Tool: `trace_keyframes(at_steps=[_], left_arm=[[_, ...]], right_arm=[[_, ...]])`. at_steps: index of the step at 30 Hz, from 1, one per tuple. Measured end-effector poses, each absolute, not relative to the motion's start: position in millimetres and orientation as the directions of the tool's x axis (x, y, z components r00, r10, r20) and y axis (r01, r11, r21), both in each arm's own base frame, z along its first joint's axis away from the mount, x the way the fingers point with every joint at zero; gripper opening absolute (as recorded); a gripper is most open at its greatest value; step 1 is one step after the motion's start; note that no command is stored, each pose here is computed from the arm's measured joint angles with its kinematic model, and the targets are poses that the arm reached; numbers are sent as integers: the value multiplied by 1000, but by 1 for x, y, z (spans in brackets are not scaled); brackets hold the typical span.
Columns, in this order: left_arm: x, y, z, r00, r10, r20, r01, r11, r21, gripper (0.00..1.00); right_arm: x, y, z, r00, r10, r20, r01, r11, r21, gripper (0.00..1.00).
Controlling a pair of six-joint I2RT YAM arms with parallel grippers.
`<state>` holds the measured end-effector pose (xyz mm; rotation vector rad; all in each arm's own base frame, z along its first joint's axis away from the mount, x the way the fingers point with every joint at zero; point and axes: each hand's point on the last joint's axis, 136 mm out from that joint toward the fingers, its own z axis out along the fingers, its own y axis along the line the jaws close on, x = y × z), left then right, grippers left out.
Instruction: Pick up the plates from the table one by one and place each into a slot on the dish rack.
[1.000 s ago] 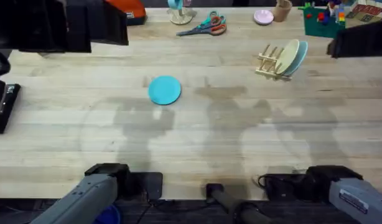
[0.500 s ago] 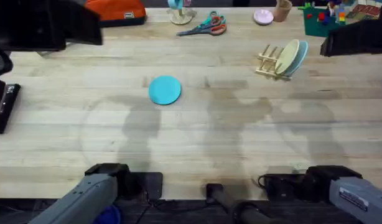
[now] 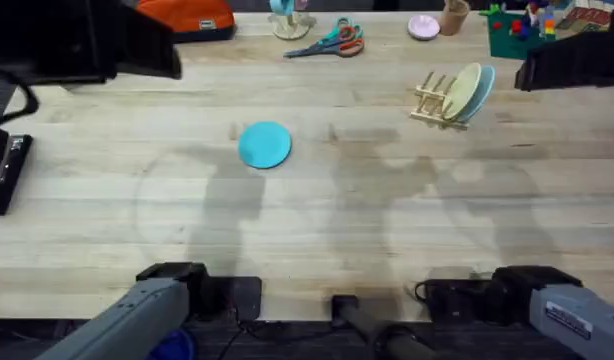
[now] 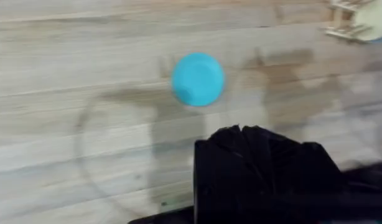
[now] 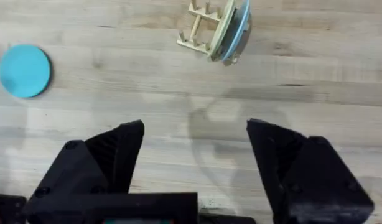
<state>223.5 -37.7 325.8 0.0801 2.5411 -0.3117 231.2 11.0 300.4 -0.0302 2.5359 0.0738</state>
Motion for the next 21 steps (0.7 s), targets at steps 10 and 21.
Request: trace_keyframes(at_steps=[10,21], left_arm=[[241,-55,305,-923,-53,-381,169,834,-526,41],[260,-48,277,-919,-78,-387,218,717,-662,41]], right_arm=[[231,11,300,-823,-5,-568,-38,998,46,995],[231,11,300,-824,-5,-567,-38,998,46,993]])
